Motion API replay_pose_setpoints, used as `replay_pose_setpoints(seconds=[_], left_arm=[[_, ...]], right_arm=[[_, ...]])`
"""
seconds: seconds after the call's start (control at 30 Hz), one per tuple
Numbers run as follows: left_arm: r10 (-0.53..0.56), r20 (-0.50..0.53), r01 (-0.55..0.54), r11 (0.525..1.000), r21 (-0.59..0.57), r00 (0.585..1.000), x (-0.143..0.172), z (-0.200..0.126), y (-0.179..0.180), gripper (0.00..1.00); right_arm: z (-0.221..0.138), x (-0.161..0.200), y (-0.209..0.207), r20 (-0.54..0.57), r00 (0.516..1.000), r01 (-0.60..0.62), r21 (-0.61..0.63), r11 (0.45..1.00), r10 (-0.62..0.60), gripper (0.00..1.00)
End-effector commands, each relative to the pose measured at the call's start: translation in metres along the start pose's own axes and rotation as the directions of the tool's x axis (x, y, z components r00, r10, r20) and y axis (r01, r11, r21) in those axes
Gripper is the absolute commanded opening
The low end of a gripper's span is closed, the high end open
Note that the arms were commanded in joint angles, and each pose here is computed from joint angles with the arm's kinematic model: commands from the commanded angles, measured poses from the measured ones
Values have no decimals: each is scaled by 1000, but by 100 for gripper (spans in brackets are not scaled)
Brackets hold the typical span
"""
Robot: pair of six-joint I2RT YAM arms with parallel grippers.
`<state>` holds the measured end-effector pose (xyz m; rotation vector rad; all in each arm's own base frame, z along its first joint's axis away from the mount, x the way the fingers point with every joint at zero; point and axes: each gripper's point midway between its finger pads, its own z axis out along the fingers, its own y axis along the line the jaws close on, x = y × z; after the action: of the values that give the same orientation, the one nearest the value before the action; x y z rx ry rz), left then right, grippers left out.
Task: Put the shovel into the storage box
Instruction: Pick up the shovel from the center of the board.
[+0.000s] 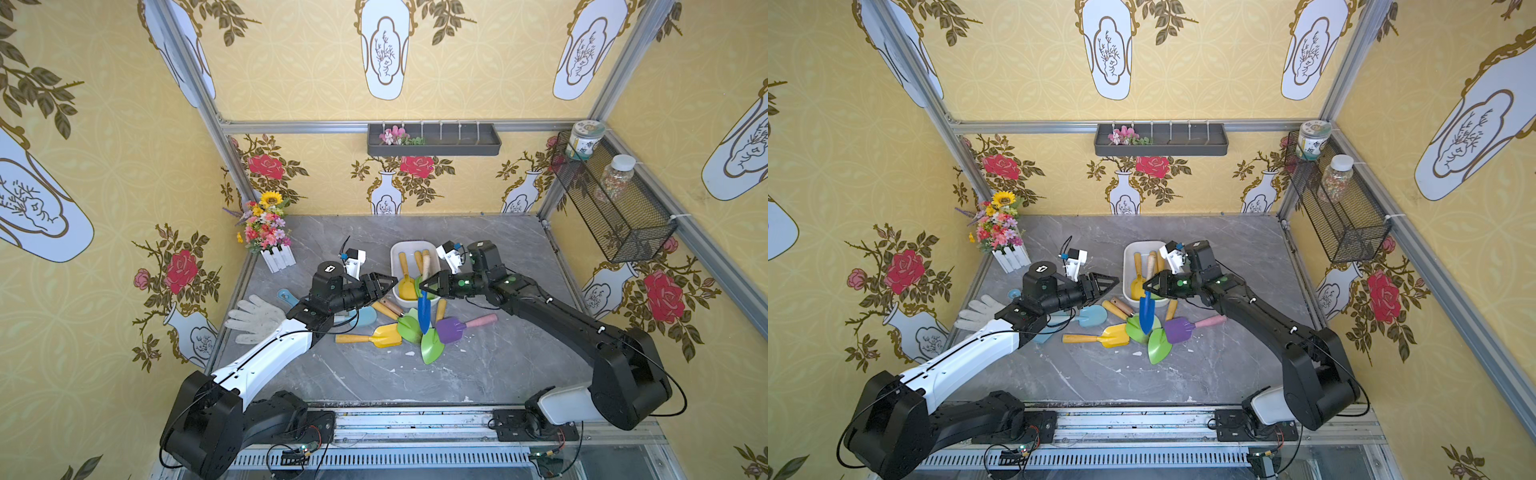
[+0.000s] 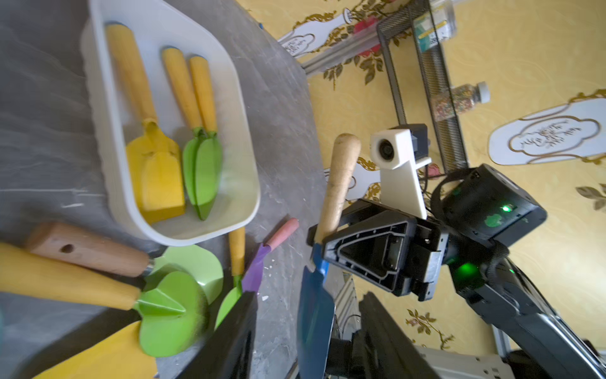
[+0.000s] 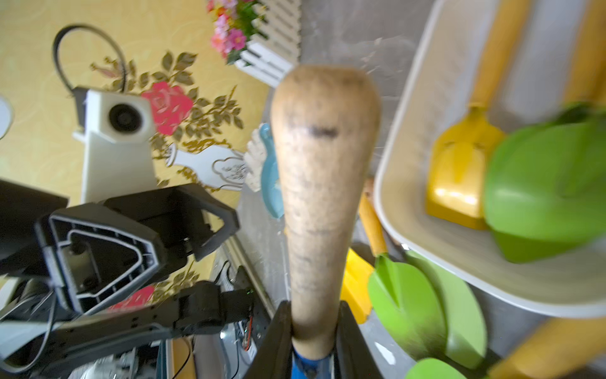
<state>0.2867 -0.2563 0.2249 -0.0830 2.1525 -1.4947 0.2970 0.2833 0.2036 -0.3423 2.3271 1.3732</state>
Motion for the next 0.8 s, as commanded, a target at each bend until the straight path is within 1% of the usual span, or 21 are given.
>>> replay_pose_setpoints(seconds=[0.0, 0.07, 0.13, 0.27, 0.4, 0.53, 0.67, 0.77], left_arm=[[45, -40, -38, 984, 171, 998, 3, 0, -33, 55], [48, -54, -35, 975, 219, 997, 5, -1, -39, 55], [52, -58, -36, 968, 250, 997, 7, -2, -44, 55], [63, -63, -42, 958, 283, 996, 8, -4, -50, 55], [85, -69, -60, 948, 314, 994, 10, -7, -58, 52], [85, -75, -57, 947, 316, 993, 11, -7, -58, 48], [90, -77, -60, 944, 326, 993, 11, -8, -61, 47], [93, -76, -63, 942, 329, 993, 11, -8, -62, 42]], right_arm=[[6, -7, 48, 14, 995, 99, -207, 973, -98, 17], [8, -5, 60, 15, 993, 115, -270, 956, -115, 17], [9, -2, 67, 12, 993, 119, -303, 946, -121, 17], [12, 4, 78, 1, 990, 130, -361, 924, -139, 17], [14, 7, 81, -10, 991, 121, -385, 915, -135, 17], [15, 9, 85, -12, 991, 114, -416, 902, -130, 18], [17, 14, 88, -28, 990, 112, -435, 893, -137, 17], [17, 16, 91, -29, 989, 115, -445, 888, -143, 17]])
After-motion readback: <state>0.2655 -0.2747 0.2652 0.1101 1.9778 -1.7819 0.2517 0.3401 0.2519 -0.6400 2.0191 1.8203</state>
